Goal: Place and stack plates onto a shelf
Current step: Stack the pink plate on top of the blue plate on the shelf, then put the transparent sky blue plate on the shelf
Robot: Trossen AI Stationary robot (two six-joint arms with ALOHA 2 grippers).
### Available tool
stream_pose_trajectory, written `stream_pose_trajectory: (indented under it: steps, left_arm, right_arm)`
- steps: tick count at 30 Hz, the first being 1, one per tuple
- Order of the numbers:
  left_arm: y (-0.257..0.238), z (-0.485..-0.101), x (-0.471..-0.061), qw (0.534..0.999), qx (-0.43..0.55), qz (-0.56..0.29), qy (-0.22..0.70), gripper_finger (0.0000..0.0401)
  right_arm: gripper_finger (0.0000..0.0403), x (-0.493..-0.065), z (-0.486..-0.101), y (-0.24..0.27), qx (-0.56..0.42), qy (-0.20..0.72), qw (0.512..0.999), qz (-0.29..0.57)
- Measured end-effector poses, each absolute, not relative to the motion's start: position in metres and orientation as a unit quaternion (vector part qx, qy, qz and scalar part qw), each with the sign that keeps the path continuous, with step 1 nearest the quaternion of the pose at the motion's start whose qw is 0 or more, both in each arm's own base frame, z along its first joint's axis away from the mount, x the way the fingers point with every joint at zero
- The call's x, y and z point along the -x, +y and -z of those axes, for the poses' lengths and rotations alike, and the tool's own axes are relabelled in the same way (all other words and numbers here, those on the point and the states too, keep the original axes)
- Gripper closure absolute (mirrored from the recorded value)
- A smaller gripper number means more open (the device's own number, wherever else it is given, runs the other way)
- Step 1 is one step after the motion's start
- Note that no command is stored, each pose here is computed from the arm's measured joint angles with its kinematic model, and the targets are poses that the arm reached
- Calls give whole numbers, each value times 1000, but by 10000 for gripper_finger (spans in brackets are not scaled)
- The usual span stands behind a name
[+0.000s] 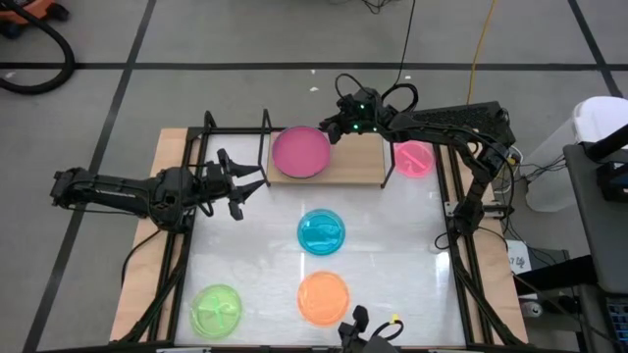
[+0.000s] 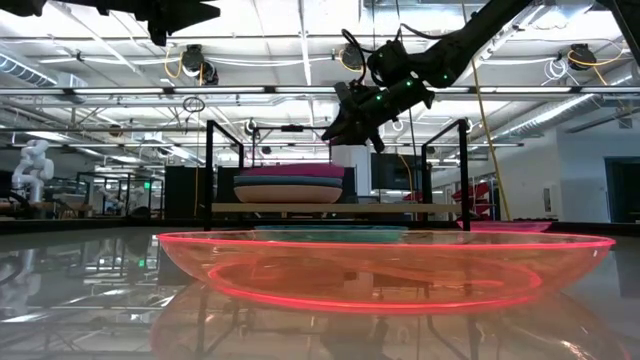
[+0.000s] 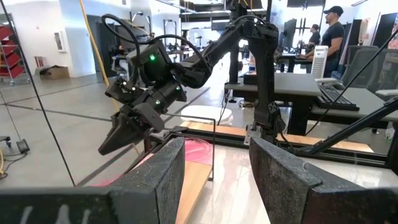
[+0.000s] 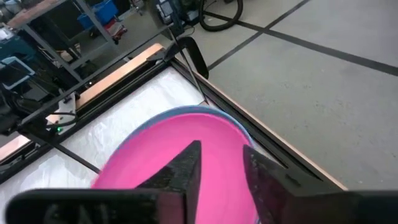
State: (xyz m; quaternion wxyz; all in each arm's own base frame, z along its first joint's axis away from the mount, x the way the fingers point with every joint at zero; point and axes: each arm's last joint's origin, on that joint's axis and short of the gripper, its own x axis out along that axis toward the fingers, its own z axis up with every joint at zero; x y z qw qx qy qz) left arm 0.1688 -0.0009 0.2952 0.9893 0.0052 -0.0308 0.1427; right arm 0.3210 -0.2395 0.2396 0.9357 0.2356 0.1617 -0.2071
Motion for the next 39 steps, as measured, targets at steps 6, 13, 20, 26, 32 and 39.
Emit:
stream_pose_trajectory:
  steps: [6,13,20,26,32,39]
  left_arm:
    - [-1,-295,-169,989,-4,-143,-31,215]
    - [-2,-295,-169,990,2,-139,-29,215]
    - [-4,-294,-169,991,9,-133,-29,215]
    - [-4,-294,-169,991,13,-133,-29,215]
    - [-4,-295,-169,991,11,-133,-30,215]
    - [-4,-295,-169,991,12,-133,-34,215]
  right_arm:
    - [264,-320,-253,-237,-225,134,949,175]
    - [262,-307,-308,-209,-146,81,978,123]
    - [262,-273,-366,-156,-46,68,993,89]
    - [262,-234,-387,-119,12,126,983,136]
    - [262,-209,-385,-95,30,209,966,152]
    - [262,-211,-365,-85,19,252,958,134]
